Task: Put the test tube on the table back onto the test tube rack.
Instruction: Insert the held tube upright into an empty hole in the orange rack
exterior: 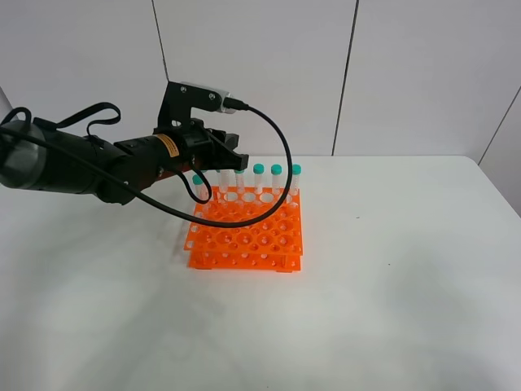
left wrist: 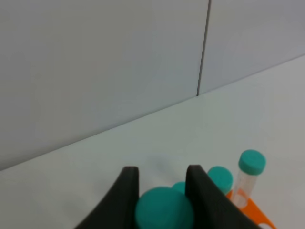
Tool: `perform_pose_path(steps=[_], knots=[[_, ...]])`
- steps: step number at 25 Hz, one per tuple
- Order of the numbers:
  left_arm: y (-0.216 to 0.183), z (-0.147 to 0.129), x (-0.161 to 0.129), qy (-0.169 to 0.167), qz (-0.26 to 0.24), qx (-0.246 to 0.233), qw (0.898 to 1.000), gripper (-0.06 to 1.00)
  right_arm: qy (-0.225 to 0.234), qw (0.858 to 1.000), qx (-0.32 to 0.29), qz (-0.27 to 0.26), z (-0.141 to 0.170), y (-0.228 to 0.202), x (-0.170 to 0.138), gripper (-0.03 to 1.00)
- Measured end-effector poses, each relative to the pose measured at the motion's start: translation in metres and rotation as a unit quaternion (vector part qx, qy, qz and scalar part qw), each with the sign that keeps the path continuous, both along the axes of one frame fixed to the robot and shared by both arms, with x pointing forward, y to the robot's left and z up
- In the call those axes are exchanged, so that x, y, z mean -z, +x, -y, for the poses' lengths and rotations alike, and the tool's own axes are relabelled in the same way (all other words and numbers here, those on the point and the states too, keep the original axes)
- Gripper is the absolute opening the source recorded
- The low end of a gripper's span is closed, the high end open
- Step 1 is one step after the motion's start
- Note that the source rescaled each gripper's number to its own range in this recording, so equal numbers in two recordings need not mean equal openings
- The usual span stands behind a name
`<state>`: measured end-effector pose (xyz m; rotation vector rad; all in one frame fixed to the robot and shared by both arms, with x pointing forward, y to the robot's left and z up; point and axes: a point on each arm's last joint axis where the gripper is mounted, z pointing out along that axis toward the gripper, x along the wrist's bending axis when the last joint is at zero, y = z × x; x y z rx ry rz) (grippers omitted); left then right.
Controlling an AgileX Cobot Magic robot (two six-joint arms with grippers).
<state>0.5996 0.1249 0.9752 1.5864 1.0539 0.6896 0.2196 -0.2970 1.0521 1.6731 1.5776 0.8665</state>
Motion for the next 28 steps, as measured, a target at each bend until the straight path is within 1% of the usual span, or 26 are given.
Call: perform_pose_path(steps=[4,11,16,21,25,28], knots=[[0.0,-0.002,0.011,-0.001,0.002,-0.001,1.0,0.0,0.0,1.0,0.0,0.0,0.0,0.0,0.0,0.79],[0.004,0.0,0.021,-0.007,0.012,0.002,1.0,0.0,0.002,1.0,-0.001,0.0,0.0,0.0,0.0,0.79],[0.006,-0.005,0.021,0.016,0.03,0.003,0.999,0.0,0.002,1.0,-0.001,0.0,0.0,0.0,0.0,0.79],[0.01,-0.014,0.022,0.019,0.029,-0.008,0.999,0.0,0.002,1.0,-0.001,0.0,0.0,0.0,0.0,0.79],[0.01,-0.015,0.022,0.018,0.028,-0.01,0.999,0.0,0.002,1.0,-0.001,0.0,0.0,0.0,0.0,0.79],[0.011,-0.014,0.025,0.006,0.025,-0.013,1.0,0.0,0.002,1.0,-0.001,0.0,0.0,0.0,0.0,0.79]])
